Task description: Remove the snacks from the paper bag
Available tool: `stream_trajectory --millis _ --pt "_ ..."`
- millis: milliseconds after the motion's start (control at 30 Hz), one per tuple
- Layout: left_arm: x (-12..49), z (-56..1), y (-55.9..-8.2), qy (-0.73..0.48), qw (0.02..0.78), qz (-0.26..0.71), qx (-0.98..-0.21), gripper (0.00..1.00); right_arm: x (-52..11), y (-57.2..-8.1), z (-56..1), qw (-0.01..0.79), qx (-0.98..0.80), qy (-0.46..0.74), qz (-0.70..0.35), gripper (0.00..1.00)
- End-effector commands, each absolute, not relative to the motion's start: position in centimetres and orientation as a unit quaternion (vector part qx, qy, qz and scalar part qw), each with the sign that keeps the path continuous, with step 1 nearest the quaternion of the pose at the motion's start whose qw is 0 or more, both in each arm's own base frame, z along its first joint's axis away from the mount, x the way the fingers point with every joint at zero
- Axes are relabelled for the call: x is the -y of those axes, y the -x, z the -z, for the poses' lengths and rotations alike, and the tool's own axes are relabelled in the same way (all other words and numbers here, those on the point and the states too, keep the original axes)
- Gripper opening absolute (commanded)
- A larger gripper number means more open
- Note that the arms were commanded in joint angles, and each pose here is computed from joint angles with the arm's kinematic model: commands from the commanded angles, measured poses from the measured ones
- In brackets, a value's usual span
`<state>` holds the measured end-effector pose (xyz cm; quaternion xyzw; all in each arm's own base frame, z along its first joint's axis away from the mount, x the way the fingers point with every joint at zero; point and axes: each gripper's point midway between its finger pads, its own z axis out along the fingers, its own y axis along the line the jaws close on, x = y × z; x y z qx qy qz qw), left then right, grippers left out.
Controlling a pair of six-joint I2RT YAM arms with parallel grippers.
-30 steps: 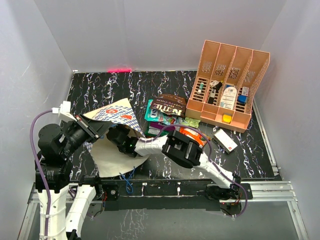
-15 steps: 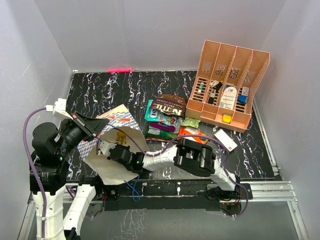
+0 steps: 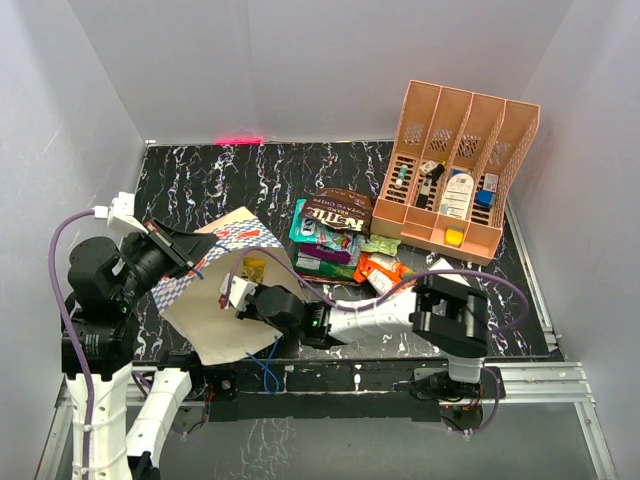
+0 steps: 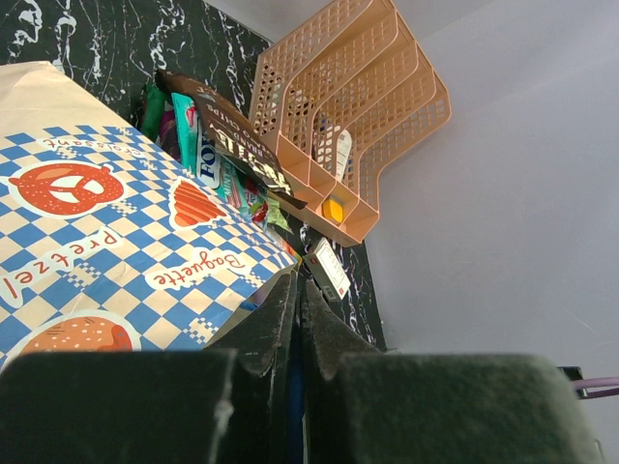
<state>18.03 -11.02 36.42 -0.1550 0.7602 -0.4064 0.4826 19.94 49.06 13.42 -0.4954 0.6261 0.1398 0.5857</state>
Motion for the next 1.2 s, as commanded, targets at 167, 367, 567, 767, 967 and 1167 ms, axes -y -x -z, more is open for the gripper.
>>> stream_trajectory --millis 167,367,567,767,967,1167 --pt "11.8 -38.1 -19.0 0.157 0.485 0.442 -0.738 0.0 -48.2 -14.1 -25.4 0.642 -0.479 0.513 -0.309 0.07" --pt "11.5 -40.8 -20.4 0.159 0.51 0.445 -0.719 0.0 -44.4 -11.5 -33.7 0.682 -0.395 0.512 -0.343 0.07" --pt "10.7 -44.8 -23.4 0.172 0.543 0.437 -0.697 0.0 -38.5 -14.0 -41.0 0.755 -0.407 0.433 -0.277 0.07" --pt "9.8 -47.7 -27.1 0.188 0.566 0.418 -0.685 0.0 -31.2 -19.1 -43.0 0.804 -0.49 0.305 -0.144 0.07" --pt "7.9 -42.9 -30.2 0.237 0.532 0.339 -0.739 0.0 -25.7 -19.6 -44.6 0.818 -0.515 0.215 -0.141 0.07" --pt "4.8 -39.3 -30.5 0.275 0.529 0.24 -0.766 0.0 -23.3 -20.1 -43.7 0.816 -0.532 0.2 -0.108 0.07"
